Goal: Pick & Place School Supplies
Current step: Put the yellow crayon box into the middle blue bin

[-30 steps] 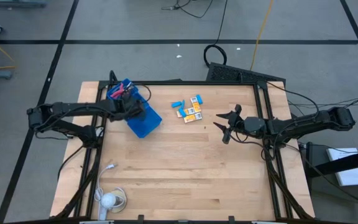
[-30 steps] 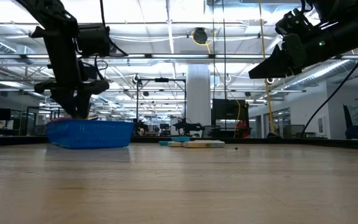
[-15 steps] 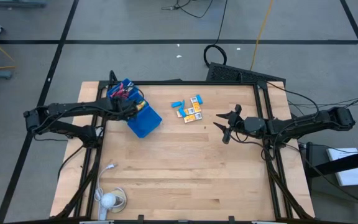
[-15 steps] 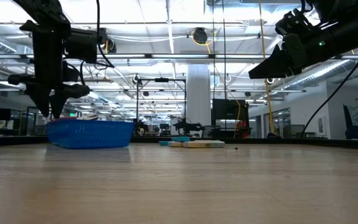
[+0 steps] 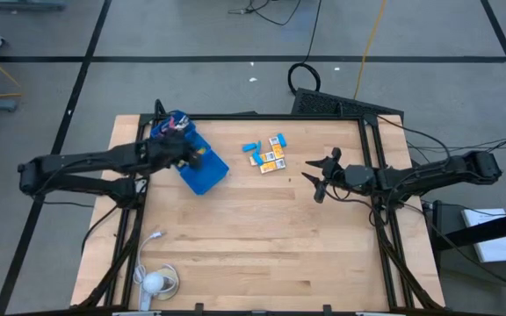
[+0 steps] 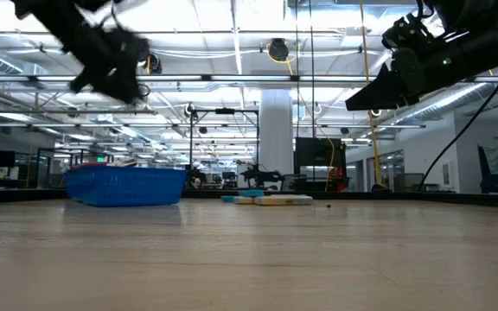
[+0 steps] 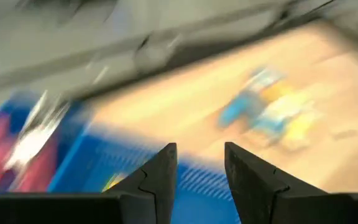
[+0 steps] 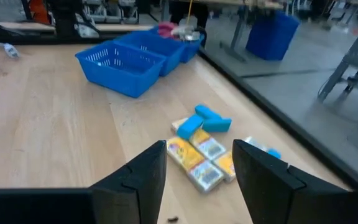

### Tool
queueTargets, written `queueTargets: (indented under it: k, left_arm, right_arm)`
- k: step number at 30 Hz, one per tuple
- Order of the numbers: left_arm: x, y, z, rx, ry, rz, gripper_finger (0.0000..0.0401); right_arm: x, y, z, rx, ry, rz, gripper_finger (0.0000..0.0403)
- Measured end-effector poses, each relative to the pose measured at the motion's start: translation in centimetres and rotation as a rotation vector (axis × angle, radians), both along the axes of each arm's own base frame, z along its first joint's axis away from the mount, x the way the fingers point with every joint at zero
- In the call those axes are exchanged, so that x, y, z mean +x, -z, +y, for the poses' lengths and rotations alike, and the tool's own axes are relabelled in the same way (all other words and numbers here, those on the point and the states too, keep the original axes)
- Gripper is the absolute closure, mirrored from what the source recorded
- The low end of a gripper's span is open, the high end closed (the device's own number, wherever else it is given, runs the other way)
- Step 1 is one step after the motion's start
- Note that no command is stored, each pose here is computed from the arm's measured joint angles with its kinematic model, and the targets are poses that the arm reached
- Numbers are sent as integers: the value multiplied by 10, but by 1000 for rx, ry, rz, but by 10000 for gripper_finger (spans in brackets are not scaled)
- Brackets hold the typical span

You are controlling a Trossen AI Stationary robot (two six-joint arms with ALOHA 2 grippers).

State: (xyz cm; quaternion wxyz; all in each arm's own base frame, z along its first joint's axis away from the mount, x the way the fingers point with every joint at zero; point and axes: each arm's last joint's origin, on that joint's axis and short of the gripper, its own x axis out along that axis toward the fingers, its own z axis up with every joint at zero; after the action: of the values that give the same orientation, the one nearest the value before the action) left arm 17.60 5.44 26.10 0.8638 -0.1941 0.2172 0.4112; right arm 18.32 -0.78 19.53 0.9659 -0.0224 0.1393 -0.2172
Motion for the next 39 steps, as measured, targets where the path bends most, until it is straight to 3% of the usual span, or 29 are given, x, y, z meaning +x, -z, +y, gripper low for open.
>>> queueTargets:
  k: [5,11,18,23,32,39]
  left_arm:
    - [15,-19,-16,227,234,-205,265]
    - [22,-7,-16,287,473,-356,225]
    - [27,4,-13,285,463,-332,136]
    - [28,7,-14,257,456,-327,101]
    - [27,8,-14,233,452,-321,78]
    - [27,8,-14,230,450,-325,85]
  right_arm:
    - [8,15,-10,109,4,47,207]
    - [27,42,-34,225,5,103,167]
    - [73,50,-69,238,-82,224,158]
    - [105,50,-99,268,-141,323,168]
    - [133,74,-128,263,-220,520,170]
    - [125,75,-111,339,-225,639,179]
